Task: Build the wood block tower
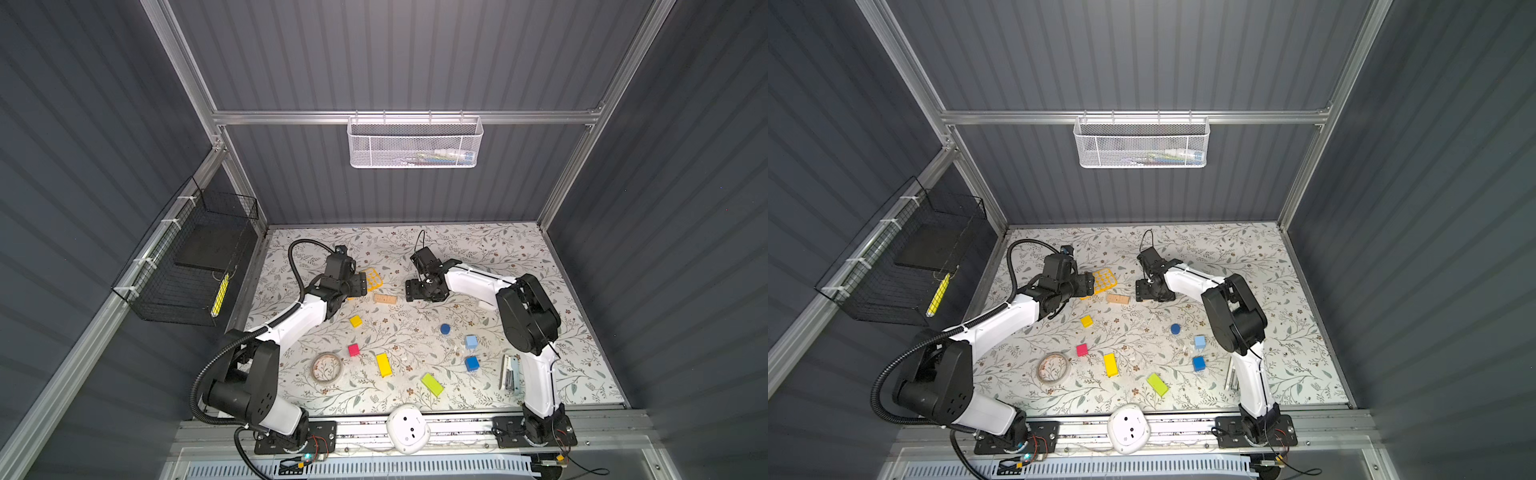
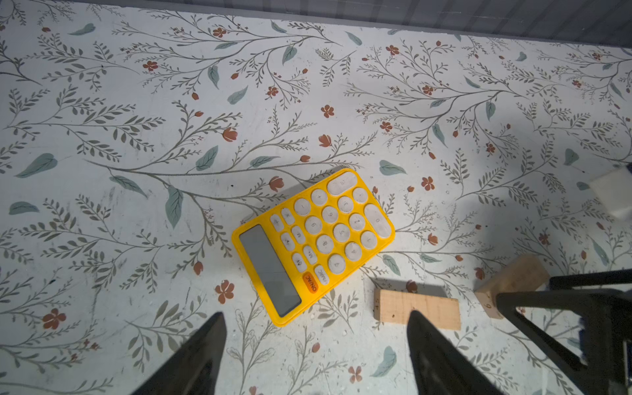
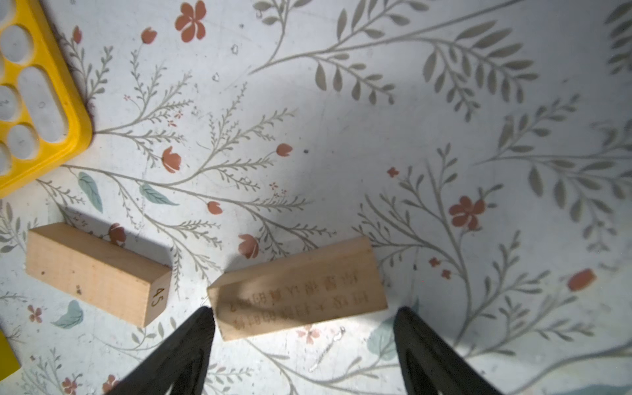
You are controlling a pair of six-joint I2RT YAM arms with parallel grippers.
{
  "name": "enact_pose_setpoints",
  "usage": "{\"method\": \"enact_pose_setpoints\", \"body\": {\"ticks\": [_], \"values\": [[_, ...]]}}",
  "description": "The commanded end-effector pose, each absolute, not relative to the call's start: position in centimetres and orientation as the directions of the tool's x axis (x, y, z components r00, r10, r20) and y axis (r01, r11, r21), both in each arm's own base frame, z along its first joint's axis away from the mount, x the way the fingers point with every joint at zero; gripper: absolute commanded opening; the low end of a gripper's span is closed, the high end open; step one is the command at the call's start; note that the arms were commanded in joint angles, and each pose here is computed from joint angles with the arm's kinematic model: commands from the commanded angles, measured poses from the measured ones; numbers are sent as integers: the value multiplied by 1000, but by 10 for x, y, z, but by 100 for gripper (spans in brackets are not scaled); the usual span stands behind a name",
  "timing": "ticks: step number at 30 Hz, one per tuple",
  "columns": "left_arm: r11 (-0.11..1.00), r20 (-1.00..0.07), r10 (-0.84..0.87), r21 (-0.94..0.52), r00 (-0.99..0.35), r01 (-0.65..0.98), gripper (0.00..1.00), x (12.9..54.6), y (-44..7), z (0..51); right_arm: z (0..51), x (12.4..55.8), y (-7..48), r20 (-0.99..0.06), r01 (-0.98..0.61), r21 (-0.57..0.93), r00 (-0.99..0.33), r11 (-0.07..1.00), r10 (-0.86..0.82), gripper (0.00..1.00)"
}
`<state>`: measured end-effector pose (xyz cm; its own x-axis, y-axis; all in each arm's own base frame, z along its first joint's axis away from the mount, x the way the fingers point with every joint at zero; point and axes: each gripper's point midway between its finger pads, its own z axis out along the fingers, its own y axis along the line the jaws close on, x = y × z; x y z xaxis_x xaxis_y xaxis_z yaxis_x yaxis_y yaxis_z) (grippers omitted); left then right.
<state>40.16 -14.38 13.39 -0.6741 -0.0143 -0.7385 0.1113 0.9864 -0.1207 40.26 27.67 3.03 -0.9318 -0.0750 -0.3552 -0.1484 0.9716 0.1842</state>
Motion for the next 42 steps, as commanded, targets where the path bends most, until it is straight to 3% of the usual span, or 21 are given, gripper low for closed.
{"method": "enact_pose_setpoints", "body": {"ticks": [1, 7, 15, 37, 42], "values": [[988, -754, 3, -98, -657, 117, 83, 401, -141, 146, 50, 403, 277, -394, -174, 187, -915, 967, -88, 85], [988, -756, 4, -97, -655, 117, 83, 401, -141, 147, 61, 404, 276, -419, -286, 132, -884, 949, -208, 90], [988, -754, 4, -99, -657, 120, 83, 402, -142, 146, 52, 396, 282, -375, -464, 87, -835, 882, -402, 98], [988, -746, 16, -89, -666, 123, 83, 403, -142, 142, 19, 406, 280, -307, -493, 23, -831, 870, -463, 98], [989, -746, 17, -87, -666, 122, 83, 403, -142, 142, 15, 406, 279, -302, -475, 22, -842, 880, -447, 93]]}}
